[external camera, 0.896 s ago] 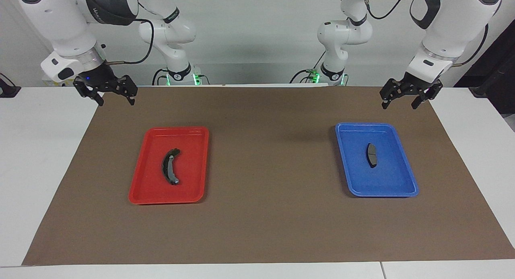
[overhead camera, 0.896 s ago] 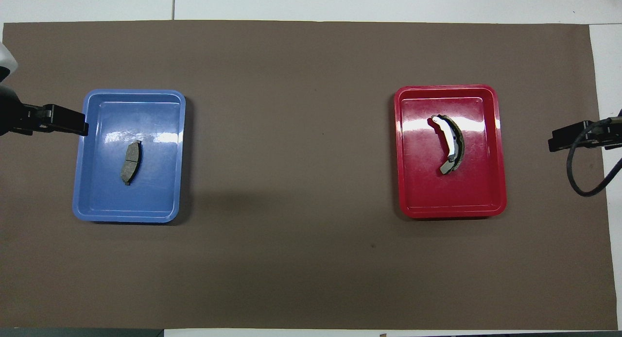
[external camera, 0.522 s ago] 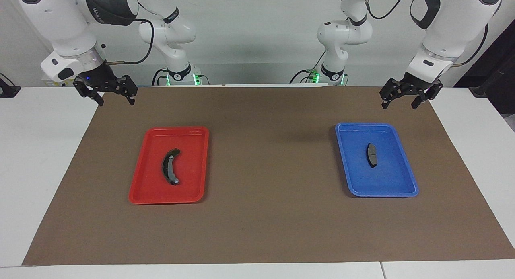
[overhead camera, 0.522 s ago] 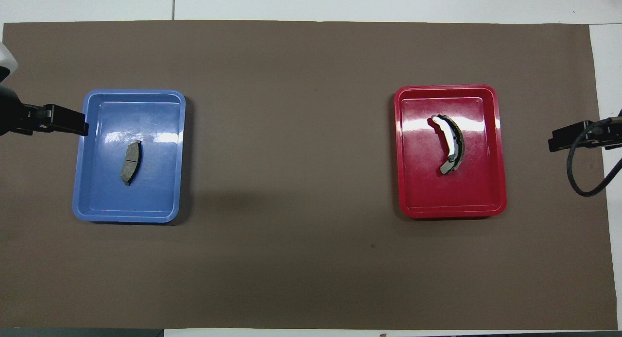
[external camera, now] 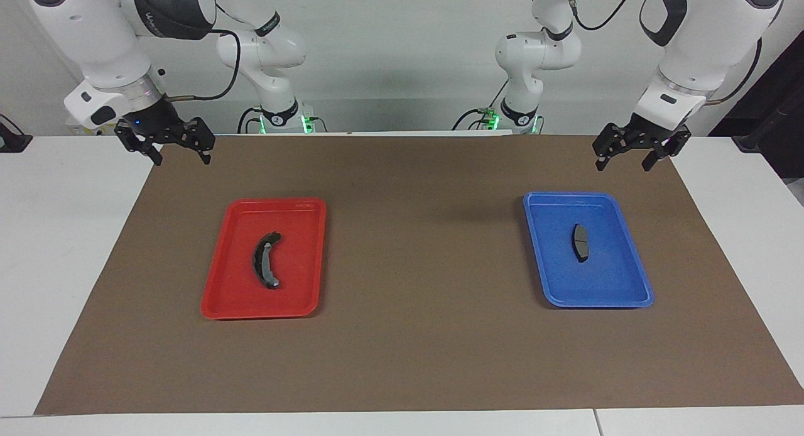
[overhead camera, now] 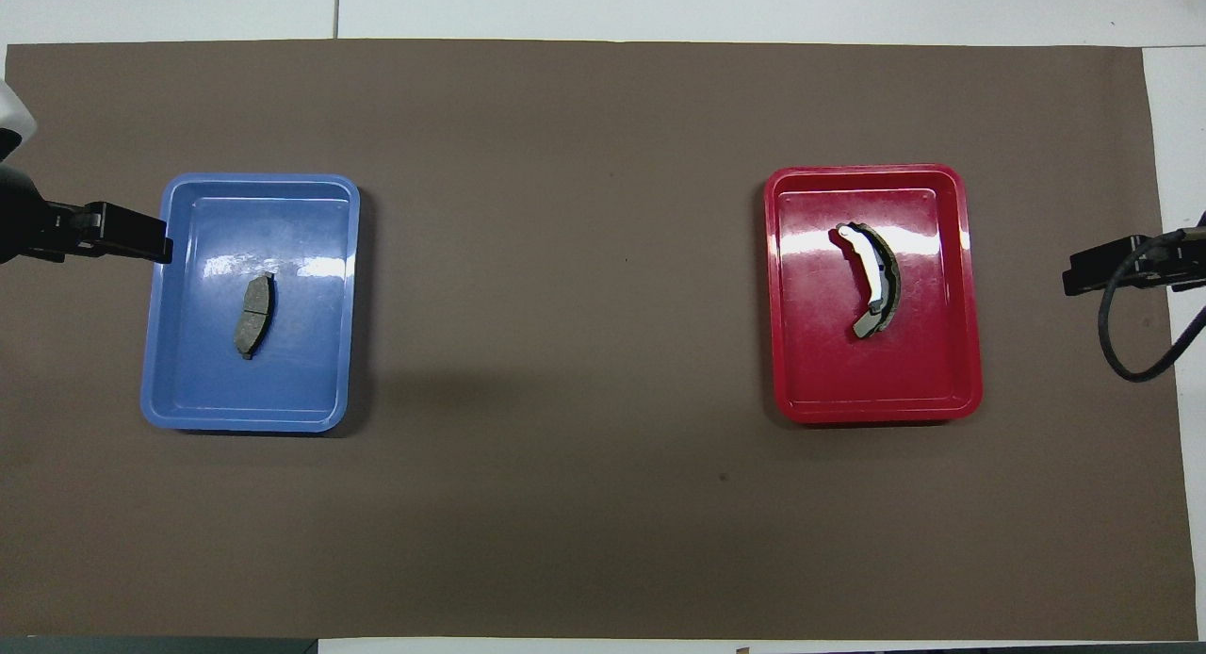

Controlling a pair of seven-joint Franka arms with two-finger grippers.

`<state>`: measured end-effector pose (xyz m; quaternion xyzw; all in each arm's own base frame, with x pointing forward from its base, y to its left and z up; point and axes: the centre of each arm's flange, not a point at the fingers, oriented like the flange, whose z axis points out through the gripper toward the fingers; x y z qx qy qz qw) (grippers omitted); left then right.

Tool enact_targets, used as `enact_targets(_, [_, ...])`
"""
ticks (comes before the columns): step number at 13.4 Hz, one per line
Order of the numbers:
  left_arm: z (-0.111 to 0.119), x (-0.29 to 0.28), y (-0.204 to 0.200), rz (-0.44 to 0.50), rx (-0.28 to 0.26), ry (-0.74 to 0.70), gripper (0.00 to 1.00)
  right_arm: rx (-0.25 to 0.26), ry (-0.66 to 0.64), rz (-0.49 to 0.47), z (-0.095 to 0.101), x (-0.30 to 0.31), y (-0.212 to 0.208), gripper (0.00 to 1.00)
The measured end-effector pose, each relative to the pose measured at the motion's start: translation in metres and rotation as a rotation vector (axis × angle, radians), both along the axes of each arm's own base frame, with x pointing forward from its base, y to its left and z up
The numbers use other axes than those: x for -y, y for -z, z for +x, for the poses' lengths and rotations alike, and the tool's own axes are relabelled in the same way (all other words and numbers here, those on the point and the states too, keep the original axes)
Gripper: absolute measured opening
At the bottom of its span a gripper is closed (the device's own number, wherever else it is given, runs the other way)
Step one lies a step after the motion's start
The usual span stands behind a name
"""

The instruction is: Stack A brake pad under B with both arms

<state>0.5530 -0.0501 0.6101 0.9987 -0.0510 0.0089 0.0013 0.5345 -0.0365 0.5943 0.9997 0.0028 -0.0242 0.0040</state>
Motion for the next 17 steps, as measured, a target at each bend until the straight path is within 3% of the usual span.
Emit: enact_targets(17, [0.000,-0.002,0.000,0.000,0.000,-0.004,1.00,0.024,-0.032,-0.001,0.003,-0.017,-0.008,1.00])
